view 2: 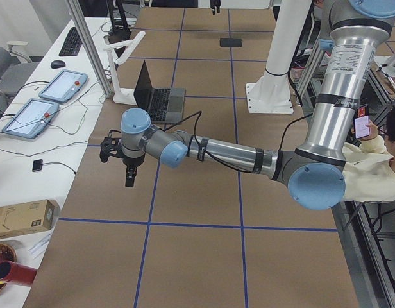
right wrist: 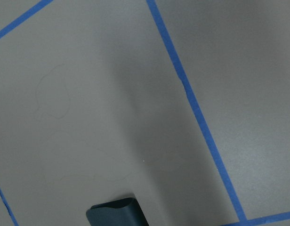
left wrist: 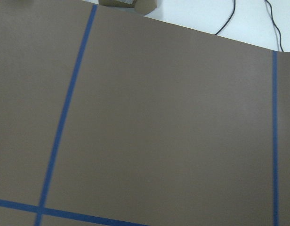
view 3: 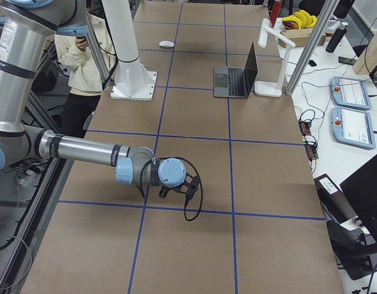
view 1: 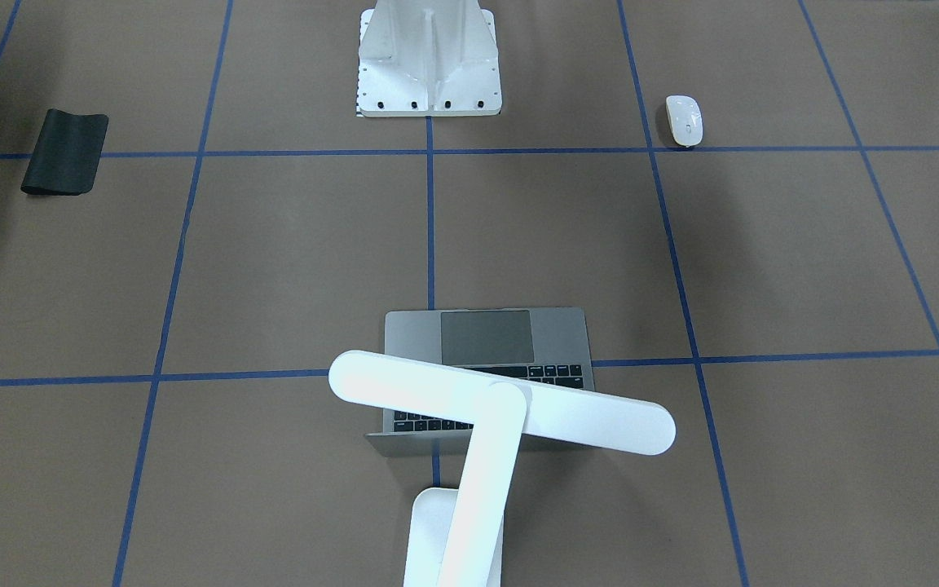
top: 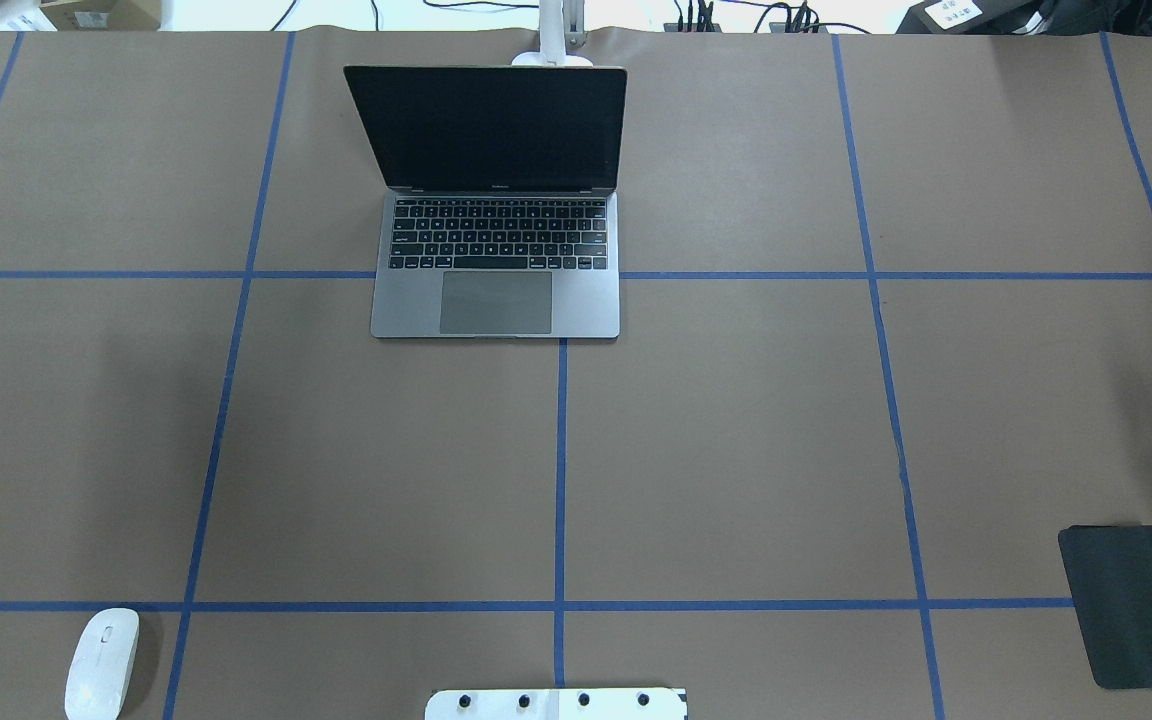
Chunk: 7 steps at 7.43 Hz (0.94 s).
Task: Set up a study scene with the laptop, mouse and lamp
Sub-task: 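Release the laptop and withdraw the left gripper out of view, then grasp the dark grey mouse pad edge with the right gripper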
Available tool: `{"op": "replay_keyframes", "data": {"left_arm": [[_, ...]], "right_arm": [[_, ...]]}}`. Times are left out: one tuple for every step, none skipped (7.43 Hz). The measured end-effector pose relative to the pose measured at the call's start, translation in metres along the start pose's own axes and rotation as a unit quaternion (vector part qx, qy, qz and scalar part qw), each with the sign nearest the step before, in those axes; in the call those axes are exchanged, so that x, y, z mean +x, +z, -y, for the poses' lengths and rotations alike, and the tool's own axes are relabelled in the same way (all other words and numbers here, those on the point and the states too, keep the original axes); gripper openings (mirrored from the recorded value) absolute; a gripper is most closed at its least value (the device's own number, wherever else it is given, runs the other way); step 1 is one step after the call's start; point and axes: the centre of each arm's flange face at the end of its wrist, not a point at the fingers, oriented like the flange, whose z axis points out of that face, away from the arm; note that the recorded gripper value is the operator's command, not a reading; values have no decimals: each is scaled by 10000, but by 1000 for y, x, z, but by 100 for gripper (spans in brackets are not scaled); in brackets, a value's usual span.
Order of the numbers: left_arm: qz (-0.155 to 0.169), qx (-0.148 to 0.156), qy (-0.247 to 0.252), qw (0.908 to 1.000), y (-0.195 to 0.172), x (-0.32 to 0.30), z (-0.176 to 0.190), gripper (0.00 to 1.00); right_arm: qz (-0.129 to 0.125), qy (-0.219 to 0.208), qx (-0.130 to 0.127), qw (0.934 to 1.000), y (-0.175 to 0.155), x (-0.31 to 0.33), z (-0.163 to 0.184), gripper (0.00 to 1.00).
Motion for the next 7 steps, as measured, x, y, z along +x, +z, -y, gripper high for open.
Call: {"op": "replay_keyframes", "data": {"left_arm": [[-7,-72,323,9995,0,-18,-12,100],[-87,-122,537,9984,-2,-33,-22,100],[-151,-139,727,9971,-4,-44,-31,100],[-221,-136,851,9960,-8,-51,-35,100],[-300,-112,909,9953,-13,-56,-37,100],[-342,-81,947,9949,-18,-60,-37,100],[-383,-59,978,9945,-21,-63,-37,100]], "right_arm": [[-100,-316,-343,9989,26,-16,-3,100],[-196,-593,-682,9957,52,-30,-8,100],[-311,-833,-1013,9909,77,-42,-15,100],[-465,-998,-1320,9851,102,-49,-23,100],[-714,-1063,-1557,9795,125,-53,-30,100],[-1028,-1068,-1671,9747,143,-55,-35,100],[-1351,-1052,-1710,9703,158,-58,-38,100]]}}
